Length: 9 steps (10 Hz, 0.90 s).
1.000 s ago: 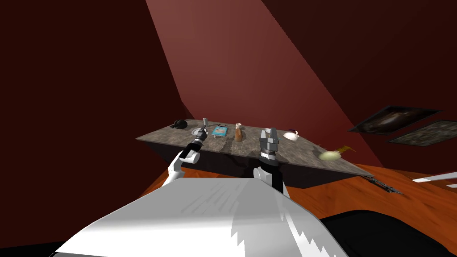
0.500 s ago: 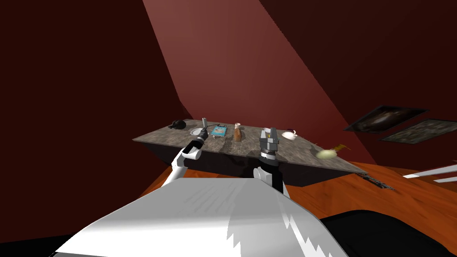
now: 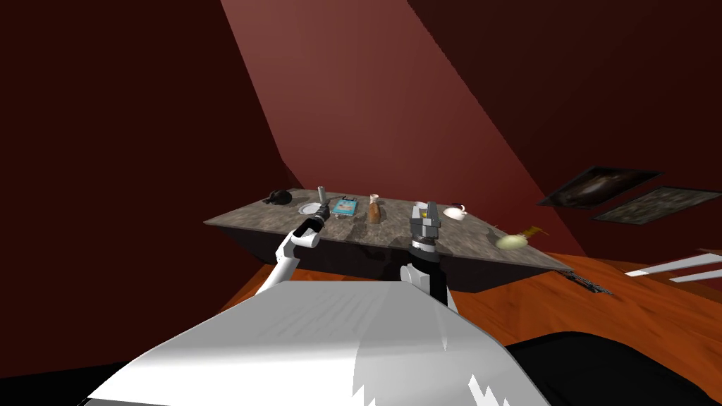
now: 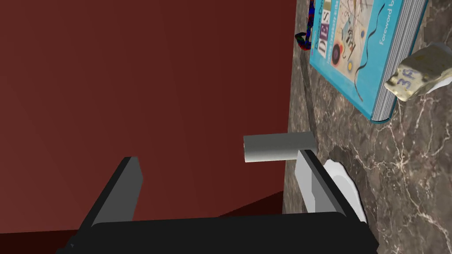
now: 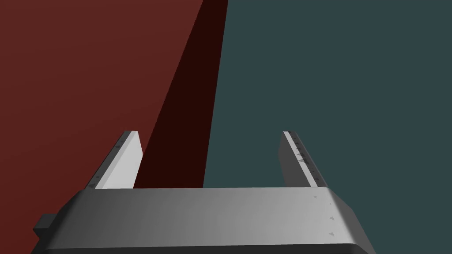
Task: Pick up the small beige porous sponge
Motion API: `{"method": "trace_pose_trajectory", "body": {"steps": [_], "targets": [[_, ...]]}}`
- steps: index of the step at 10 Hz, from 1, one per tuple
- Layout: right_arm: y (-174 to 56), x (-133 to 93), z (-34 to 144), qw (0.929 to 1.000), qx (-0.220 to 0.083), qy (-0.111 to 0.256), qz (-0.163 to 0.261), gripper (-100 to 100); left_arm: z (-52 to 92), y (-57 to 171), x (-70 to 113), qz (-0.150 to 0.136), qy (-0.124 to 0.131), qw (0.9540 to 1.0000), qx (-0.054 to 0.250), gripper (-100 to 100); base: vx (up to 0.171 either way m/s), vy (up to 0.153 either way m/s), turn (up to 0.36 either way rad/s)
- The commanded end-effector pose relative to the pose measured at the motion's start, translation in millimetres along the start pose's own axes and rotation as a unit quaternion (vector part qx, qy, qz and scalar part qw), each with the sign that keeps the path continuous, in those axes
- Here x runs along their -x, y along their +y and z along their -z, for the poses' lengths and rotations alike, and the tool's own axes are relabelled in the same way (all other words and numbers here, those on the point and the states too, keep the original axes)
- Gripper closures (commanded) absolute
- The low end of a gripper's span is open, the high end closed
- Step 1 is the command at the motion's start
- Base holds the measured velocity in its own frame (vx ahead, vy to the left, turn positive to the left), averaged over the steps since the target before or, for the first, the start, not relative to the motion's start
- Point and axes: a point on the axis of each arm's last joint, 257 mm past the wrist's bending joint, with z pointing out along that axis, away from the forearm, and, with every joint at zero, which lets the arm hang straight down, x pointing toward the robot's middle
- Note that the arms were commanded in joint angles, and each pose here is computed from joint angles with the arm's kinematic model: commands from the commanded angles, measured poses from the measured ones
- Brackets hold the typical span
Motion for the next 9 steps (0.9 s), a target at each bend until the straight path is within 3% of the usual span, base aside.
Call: {"method": "trace_pose_trajectory", "body": {"steps": [1, 2, 4, 9], "targets": [[0.0, 0.0, 0.0, 1.0000, 0.000, 0.000, 0.000, 0, -3.8, 8.7, 0.4, -0.003, -0.001, 0.9998, 0.020, -100, 0.009, -0.005, -0.026], [0.0, 0.0, 0.0, 1.0000, 0.000, 0.000, 0.000, 0, -11.3, 11.3, 1.7, -0.008, -0.003, 0.9995, 0.032, -100, 0.013, -0.006, -0.035], [0.0, 0.0, 0.0, 1.0000, 0.000, 0.000, 0.000, 0, -10.7, 19.5, 1.9, -0.008, -0.003, 0.9988, 0.047, -100, 0.010, -0.003, -0.013], [0.0, 0.0, 0.0, 1.0000, 0.000, 0.000, 0.000, 0, -27.6, 41.7, 9.0, -0.023, -0.014, 0.9934, 0.112, -100, 0.020, -0.004, -0.036]]}}
